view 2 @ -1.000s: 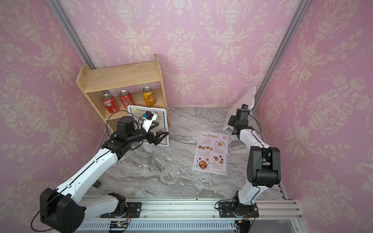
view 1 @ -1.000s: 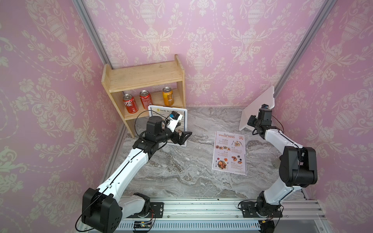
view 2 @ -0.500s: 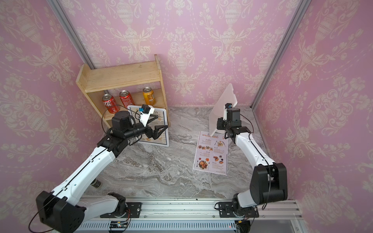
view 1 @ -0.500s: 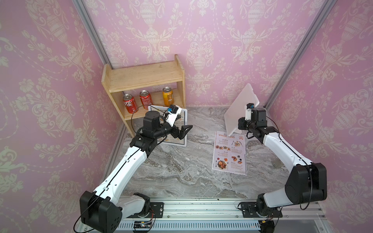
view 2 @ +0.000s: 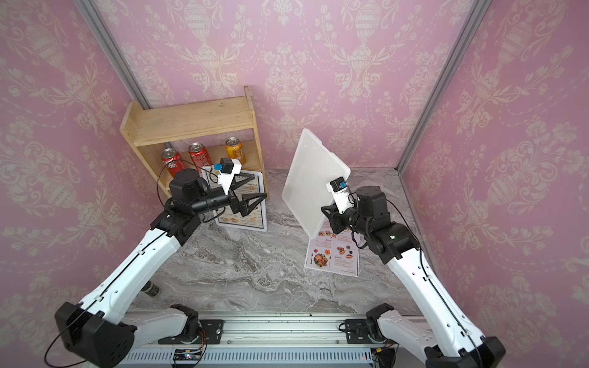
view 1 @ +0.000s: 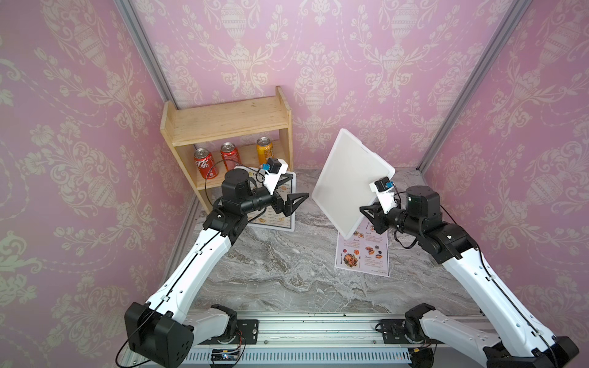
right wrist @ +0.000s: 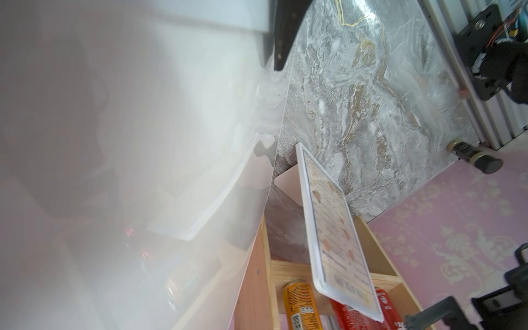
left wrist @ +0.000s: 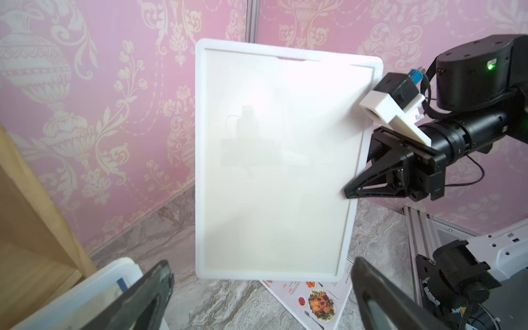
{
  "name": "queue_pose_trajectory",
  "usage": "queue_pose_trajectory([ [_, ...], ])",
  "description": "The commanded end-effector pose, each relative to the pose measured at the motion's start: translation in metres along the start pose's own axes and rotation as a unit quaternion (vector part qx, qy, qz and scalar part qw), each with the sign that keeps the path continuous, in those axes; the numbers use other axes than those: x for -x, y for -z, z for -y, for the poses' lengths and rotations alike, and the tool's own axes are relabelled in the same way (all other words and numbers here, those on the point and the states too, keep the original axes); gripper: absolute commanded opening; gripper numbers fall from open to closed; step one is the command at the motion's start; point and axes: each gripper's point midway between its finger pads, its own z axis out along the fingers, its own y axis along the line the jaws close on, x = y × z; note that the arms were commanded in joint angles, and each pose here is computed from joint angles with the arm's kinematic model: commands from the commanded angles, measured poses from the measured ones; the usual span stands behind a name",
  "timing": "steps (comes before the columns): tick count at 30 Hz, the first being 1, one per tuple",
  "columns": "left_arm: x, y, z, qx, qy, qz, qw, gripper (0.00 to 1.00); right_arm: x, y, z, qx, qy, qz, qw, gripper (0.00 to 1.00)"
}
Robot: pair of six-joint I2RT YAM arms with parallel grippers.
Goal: Insert the menus into the narrow rack
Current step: Pick up the narrow rack at the center of the board.
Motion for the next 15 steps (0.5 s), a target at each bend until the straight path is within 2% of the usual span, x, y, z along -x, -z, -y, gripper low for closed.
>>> queue_pose_trajectory([
  [1, 0.019, -0.004, 0.008, -0.058, -0.03, 0.018, 0.998, 0.99, 0.017, 0.025, -0.029, 0.055, 0.043, 0.037, 0.997, 0.0],
  [3, 0.022, -0.002, 0.004, -0.077, -0.027, 0.021, 0.996, 0.99, 0.025, 0.036, -0.045, 0.087, 0.056, 0.046, 0.994, 0.0],
  [9, 0.023, 0.013, 0.005, -0.146, 0.0, 0.04, 0.988, 0.98, 0.023, 0.037, -0.076, 0.151, 0.077, 0.029, 0.985, 0.0],
  [15, 0.009, 0.021, 0.013, -0.157, 0.01, 0.027, 0.987, 0.95, 0.031, 0.039, -0.093, 0.191, 0.086, 0.017, 0.978, 0.0],
])
